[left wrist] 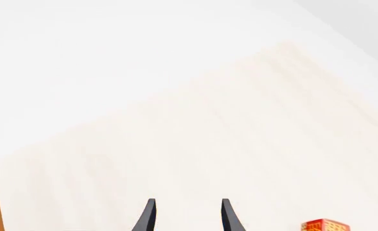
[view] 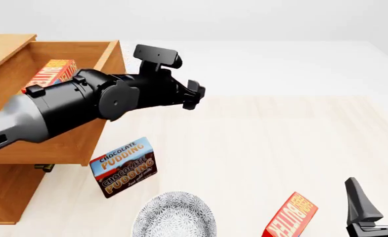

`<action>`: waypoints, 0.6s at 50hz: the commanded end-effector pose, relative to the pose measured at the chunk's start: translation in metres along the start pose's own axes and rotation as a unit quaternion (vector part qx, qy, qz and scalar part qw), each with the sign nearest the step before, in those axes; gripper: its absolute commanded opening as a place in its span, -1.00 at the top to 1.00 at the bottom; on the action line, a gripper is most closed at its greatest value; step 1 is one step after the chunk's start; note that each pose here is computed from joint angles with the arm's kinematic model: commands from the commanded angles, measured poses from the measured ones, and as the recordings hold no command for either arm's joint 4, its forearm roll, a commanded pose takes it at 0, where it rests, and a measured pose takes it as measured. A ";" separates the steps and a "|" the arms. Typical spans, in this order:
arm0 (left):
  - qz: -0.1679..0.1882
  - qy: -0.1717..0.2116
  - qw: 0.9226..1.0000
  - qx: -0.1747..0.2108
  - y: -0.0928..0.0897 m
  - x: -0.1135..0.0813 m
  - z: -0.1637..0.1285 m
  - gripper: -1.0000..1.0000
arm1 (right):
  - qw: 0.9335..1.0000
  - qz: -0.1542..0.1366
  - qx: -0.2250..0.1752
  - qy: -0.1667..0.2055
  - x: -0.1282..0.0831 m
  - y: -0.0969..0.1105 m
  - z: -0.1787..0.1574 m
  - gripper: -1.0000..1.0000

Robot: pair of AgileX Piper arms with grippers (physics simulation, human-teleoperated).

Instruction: Put the butter at the front in the top drawer of the cabinet and close it.

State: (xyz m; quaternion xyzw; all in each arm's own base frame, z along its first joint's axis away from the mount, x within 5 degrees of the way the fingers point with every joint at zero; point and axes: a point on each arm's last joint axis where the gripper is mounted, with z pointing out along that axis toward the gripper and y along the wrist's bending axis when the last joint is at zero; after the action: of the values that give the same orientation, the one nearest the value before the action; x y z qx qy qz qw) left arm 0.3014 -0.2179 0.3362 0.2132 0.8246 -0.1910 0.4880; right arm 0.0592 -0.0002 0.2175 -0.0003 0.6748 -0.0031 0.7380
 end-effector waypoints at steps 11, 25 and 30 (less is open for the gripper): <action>-0.032 0.020 0.999 -0.014 0.013 0.027 0.031 -1.00 | 1.000 0.000 0.000 0.000 0.002 0.000 0.001 -1.00; -0.047 0.024 0.998 -0.034 0.030 0.034 0.033 -1.00 | 1.000 0.000 0.000 0.001 0.002 0.000 0.000 -1.00; -0.054 0.028 0.997 -0.042 0.038 0.038 0.034 -1.00 | 1.000 0.000 0.000 0.000 0.002 0.000 0.000 -1.00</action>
State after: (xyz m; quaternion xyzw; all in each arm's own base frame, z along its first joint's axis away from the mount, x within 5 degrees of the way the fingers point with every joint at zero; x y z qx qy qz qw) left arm 0.3253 -0.2083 0.2910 0.1686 0.8491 -0.1826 0.4661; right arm 0.0596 -0.0002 0.2161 -0.0003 0.6749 -0.0031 0.7379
